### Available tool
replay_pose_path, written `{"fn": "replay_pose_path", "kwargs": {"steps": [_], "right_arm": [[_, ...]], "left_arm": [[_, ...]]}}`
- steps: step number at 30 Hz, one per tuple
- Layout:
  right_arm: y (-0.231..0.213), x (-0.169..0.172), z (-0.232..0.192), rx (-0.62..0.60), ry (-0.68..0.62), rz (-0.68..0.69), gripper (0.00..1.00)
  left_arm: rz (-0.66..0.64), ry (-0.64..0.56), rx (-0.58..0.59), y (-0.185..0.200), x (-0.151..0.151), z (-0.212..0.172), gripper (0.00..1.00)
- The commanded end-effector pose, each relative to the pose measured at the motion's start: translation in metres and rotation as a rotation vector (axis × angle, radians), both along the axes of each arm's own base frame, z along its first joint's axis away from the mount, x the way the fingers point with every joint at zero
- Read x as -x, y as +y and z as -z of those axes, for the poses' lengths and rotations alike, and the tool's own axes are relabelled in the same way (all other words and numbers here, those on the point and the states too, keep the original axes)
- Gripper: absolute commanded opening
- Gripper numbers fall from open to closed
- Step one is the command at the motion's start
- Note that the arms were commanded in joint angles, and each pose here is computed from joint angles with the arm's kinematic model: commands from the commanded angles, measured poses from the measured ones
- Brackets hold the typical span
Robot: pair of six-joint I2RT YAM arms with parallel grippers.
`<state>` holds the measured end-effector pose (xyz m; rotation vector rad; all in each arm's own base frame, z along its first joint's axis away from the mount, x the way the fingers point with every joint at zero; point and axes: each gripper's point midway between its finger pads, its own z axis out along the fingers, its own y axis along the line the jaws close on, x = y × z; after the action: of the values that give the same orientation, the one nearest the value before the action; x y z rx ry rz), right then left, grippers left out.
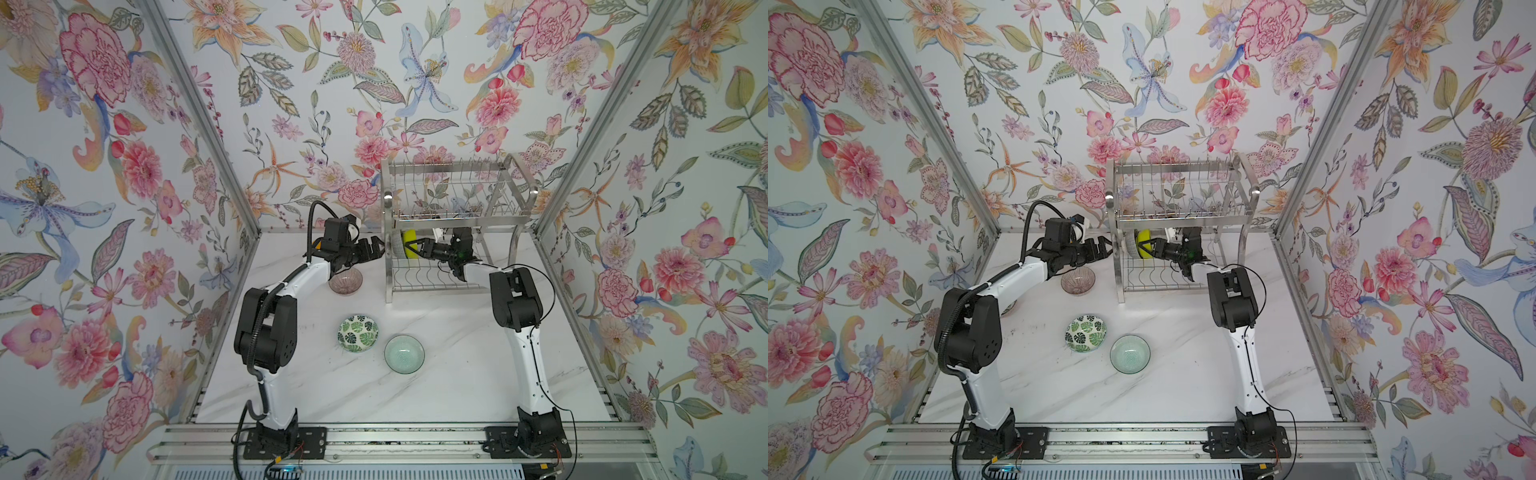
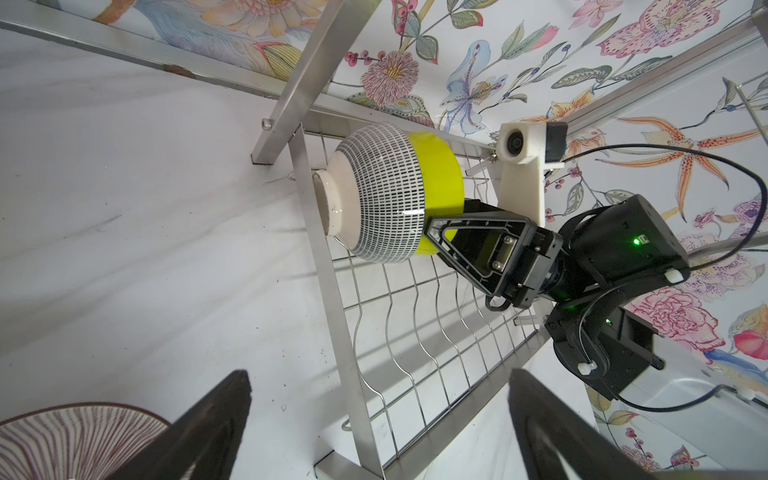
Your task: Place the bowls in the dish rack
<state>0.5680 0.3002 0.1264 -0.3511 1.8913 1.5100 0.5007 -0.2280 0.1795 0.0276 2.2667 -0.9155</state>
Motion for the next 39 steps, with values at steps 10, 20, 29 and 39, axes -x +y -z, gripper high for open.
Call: {"fn": "replay_pose_path", "kwargs": {"steps": [10, 20, 29, 39], "right_arm": [[-0.015, 0.003, -0.052, -0.063, -0.120, 0.042, 0.37], [-0.016, 0.004, -0.055, -0.077, -0.124, 0.043, 0.23], [-0.010, 0.004, -0.052, -0.067, -0.115, 0.033, 0.12], [-0.004, 0.001, -0.036, 0.051, -0.114, 0.065, 0.09]], "left_arm": [[0.008, -0.035, -0.022, -0.001, 0.006, -0.012, 0.99], [0.008, -0.033, -0.022, -0.001, 0.006, -0.011, 0.99], [0.008, -0.032, -0.023, -0.001, 0.006, -0.011, 0.99], [0.008, -0.032, -0.024, -0.001, 0.007, -0.010, 0.99]]}}
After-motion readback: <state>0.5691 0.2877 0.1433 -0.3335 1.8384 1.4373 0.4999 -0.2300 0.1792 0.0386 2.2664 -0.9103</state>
